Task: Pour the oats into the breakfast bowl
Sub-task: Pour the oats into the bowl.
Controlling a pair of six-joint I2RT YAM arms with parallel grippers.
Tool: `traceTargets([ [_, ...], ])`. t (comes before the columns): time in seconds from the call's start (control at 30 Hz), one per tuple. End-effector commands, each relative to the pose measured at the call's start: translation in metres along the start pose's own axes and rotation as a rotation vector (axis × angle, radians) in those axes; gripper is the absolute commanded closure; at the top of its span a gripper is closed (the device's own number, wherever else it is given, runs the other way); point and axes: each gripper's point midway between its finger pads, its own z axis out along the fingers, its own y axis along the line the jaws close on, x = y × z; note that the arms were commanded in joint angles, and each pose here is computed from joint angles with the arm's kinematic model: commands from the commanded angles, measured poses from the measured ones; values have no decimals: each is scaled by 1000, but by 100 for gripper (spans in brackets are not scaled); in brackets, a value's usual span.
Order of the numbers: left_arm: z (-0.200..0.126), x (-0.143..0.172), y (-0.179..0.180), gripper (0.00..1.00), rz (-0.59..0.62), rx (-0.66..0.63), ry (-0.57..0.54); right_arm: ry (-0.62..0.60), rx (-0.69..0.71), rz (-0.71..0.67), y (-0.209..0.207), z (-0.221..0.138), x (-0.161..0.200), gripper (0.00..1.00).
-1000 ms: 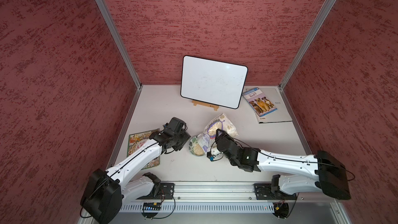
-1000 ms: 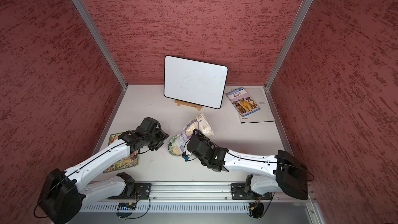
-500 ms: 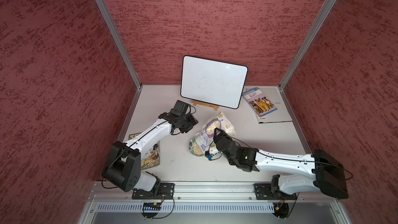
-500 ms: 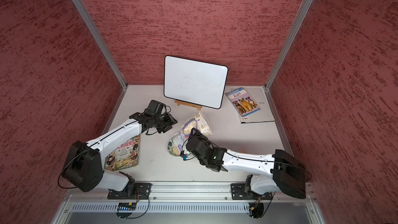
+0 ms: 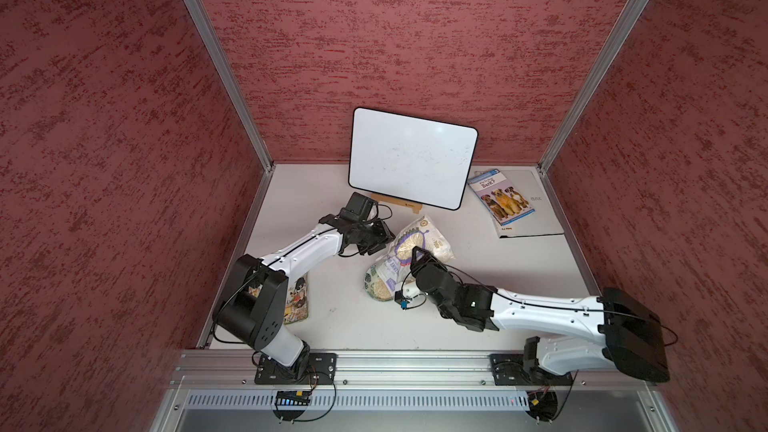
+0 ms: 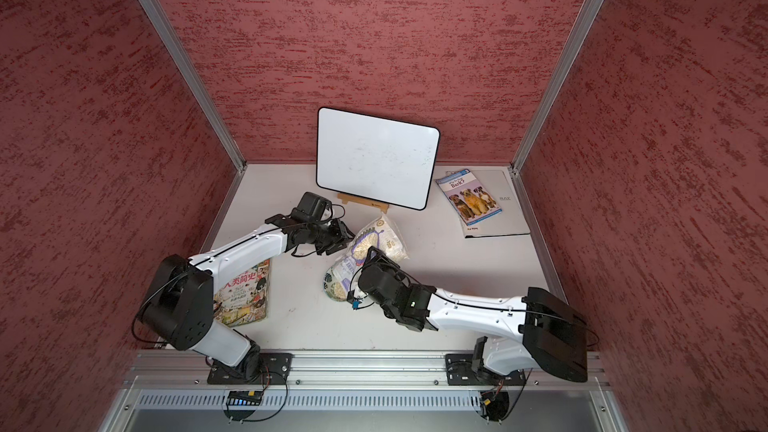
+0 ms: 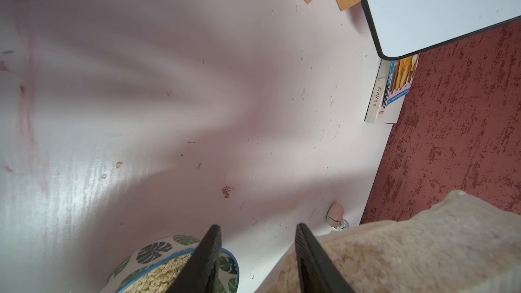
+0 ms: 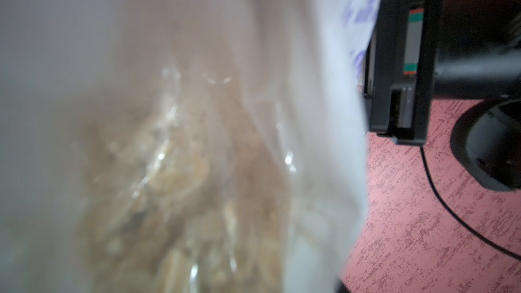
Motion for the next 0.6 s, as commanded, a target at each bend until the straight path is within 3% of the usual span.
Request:
traceTargets([
  [0.0, 3, 4, -8, 55, 38, 27, 15, 83, 128, 148, -41, -7, 25, 100],
  [0.57, 0, 28, -20, 56, 50, 79, 40, 80, 122, 153, -41, 0, 17, 100],
])
